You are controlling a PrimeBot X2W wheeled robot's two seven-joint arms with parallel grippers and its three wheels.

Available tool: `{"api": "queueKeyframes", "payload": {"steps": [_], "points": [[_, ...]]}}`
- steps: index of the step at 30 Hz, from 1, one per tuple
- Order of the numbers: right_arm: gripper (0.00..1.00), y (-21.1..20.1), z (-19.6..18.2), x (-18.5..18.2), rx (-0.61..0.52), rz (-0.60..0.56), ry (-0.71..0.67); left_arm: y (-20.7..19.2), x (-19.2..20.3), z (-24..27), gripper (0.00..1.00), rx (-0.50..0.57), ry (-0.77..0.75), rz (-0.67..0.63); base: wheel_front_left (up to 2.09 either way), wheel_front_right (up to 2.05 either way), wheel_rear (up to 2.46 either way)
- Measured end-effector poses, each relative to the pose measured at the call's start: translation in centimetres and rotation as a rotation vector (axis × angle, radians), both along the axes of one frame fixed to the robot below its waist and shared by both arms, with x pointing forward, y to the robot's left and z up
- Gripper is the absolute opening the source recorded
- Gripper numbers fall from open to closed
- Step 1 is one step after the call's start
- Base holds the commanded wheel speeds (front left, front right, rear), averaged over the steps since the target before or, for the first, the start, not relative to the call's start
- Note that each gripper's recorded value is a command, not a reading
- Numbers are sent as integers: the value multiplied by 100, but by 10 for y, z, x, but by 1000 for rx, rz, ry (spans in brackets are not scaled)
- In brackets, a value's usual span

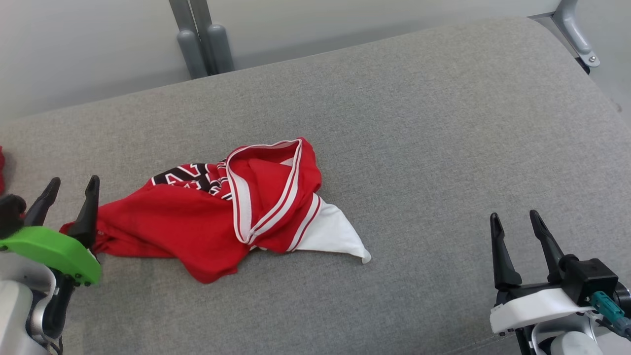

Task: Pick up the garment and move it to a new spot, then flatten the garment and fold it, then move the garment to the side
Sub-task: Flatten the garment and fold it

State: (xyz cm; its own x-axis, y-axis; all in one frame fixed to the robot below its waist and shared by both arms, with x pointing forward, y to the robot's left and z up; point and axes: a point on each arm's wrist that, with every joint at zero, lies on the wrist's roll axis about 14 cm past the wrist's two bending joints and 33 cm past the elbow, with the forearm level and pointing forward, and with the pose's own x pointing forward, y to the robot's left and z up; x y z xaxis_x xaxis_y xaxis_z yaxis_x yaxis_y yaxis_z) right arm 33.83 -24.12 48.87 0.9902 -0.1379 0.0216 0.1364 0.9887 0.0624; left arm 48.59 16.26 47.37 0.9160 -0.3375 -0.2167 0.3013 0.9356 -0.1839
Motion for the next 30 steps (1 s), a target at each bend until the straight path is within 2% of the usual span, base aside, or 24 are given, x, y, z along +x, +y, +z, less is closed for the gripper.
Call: {"api": "queueKeyframes", "payload": {"steps": [3, 9, 11, 13, 17, 21, 24, 30], "points": [[100, -3, 6, -3, -4, -10, -18, 8, -13, 5, 100, -18, -76, 78, 0, 0, 0], [100, -8, 14, -15, -17, -27, -42, -6, -72, 7, 100, -116, -123, 198, 0, 0, 0], [100, -7, 17, -14, -22, -21, -51, -16, -88, 12, 100, -215, -124, 247, 0, 0, 0], [100, -1, 17, -12, -26, -2, -53, -23, -103, 11, 100, -185, -145, 245, 0, 0, 0], [100, 8, 20, -9, -30, 31, -64, -16, -123, 19, 100, -185, -199, 319, 0, 0, 0], [100, 18, 23, -6, -26, 62, -75, -1, -144, 11, 100, -90, -208, 341, 0, 0, 0], [100, 26, 22, -6, -20, 88, -74, 5, -155, 6, 100, -61, -199, 345, 0, 0, 0], [100, 38, 18, -5, -25, 126, -63, 12, -160, 9, 100, -88, -206, 371, 0, 0, 0]]}}
